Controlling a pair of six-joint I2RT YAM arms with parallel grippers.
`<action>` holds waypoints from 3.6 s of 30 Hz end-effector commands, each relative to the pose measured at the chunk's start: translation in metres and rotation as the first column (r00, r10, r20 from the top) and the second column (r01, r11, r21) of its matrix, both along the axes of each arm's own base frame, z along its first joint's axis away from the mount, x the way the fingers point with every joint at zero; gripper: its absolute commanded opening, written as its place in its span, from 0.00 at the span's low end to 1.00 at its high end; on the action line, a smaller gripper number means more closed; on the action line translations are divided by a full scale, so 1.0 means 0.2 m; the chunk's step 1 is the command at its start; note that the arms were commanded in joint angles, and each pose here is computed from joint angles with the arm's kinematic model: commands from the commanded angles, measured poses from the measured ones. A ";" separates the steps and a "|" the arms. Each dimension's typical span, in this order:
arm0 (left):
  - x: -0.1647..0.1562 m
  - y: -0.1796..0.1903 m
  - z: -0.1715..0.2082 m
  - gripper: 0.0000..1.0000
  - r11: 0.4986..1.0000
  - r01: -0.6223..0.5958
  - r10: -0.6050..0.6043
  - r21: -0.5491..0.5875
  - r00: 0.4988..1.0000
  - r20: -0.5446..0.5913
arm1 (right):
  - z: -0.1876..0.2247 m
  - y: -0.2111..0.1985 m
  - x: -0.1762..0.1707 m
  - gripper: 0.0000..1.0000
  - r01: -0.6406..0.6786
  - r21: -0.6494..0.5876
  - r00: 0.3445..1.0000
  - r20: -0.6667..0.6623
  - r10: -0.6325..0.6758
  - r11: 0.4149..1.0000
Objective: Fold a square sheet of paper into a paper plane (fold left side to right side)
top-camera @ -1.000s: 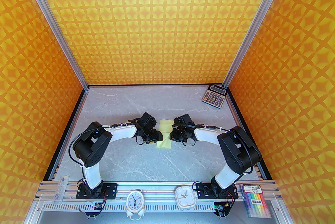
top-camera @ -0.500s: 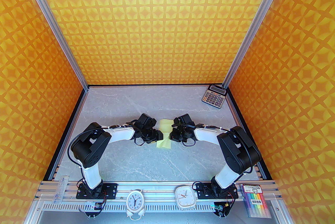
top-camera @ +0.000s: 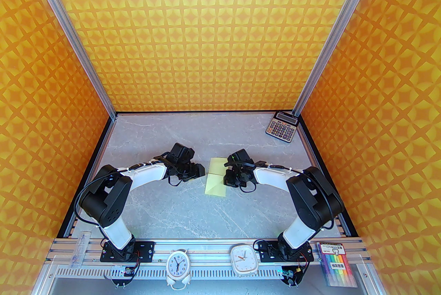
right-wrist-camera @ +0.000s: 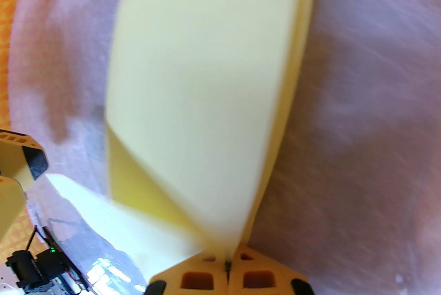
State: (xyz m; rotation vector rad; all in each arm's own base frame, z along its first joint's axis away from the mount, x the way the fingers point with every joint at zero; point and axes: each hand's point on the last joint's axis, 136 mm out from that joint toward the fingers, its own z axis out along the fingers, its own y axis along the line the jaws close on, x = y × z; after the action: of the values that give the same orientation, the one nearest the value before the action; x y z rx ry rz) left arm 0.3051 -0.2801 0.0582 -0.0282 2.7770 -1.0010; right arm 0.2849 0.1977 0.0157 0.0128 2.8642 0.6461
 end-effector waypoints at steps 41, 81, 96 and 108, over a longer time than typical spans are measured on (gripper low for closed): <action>-0.07 -0.23 -0.12 0.55 0.991 0.105 -0.111 -0.081 0.991 -0.075 | -0.07 0.16 -0.03 0.05 -0.062 0.067 0.996 -0.058 0.066 0.996; 0.00 -0.21 -0.08 0.37 0.989 0.115 -0.117 -0.090 0.993 -0.011 | -0.03 0.11 -0.02 0.09 -0.080 0.007 0.996 -0.033 0.080 0.997; -0.03 -0.22 0.00 0.06 0.977 0.023 -0.029 -0.211 0.999 -0.024 | 0.15 0.18 0.00 0.34 0.163 0.339 0.985 -0.004 -0.172 0.926; -0.01 -0.23 0.10 0.04 0.953 -0.021 0.012 -0.302 0.999 -0.033 | 0.18 0.23 0.04 0.40 0.251 0.497 0.963 -0.043 -0.265 0.831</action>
State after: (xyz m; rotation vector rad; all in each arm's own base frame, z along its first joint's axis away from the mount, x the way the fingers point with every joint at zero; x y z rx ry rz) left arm 0.3010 -0.3261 0.0611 -0.1079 2.6654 -1.3543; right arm 0.2849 0.2362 0.0369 0.4399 2.5812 1.1986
